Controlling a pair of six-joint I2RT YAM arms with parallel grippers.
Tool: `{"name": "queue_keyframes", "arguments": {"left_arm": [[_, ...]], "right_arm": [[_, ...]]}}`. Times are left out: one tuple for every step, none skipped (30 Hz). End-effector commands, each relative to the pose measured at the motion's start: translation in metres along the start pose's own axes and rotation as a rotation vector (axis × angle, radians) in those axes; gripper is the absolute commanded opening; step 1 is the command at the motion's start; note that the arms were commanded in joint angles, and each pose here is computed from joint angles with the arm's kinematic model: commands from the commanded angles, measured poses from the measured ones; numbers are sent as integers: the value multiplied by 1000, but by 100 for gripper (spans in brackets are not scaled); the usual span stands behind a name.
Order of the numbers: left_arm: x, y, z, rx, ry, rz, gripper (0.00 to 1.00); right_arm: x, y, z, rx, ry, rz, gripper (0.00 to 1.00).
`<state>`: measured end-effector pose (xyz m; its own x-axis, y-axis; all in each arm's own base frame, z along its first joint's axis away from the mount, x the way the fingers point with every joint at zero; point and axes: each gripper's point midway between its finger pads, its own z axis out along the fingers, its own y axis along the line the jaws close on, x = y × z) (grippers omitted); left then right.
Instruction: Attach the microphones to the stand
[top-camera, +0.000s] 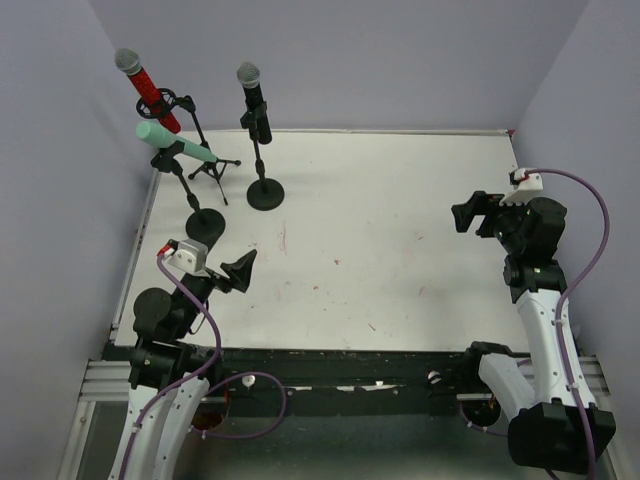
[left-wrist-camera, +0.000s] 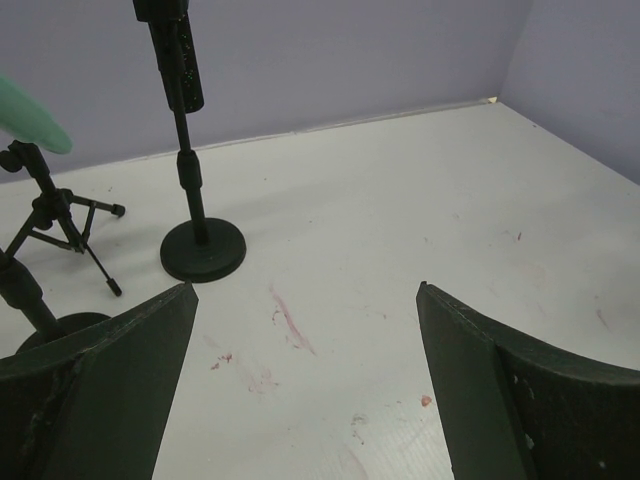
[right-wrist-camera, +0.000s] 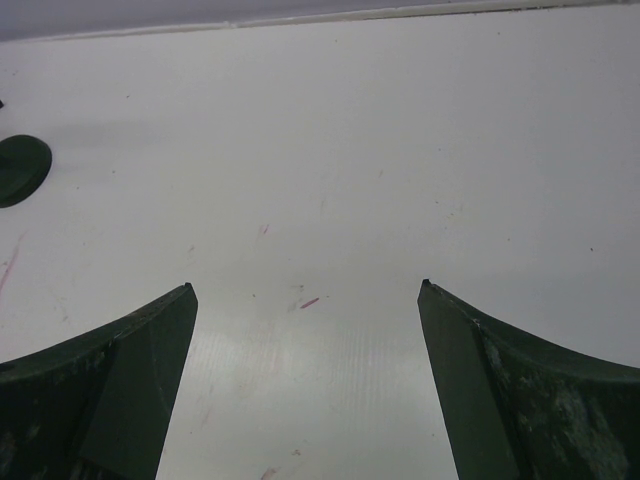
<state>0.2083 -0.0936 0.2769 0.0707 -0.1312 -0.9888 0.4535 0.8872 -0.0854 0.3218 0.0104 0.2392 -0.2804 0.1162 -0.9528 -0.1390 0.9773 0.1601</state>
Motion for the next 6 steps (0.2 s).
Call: {"name": "queue_keyframes", "arguments": {"left_arm": [[3, 2, 2, -10, 5, 0, 98], [3, 2, 2, -10, 4, 1, 98], [4, 3, 2, -10, 8, -1, 99], [4, 3, 2, -10, 8, -1, 98], [4, 3, 2, -10, 8, -1, 98], [4, 3, 2, -10, 8, -1, 98]], "right_arm": [[-8, -6, -3, 35, -17, -17, 99], [-6, -7, -3, 38, -14, -16, 100], [-7, -7, -3, 37, -18, -20, 100], [-6, -7, -2, 35, -17, -20, 100], [-5, -7, -2, 35, -14, -16, 100], [-5, -6, -2, 32, -17, -15, 100]]}}
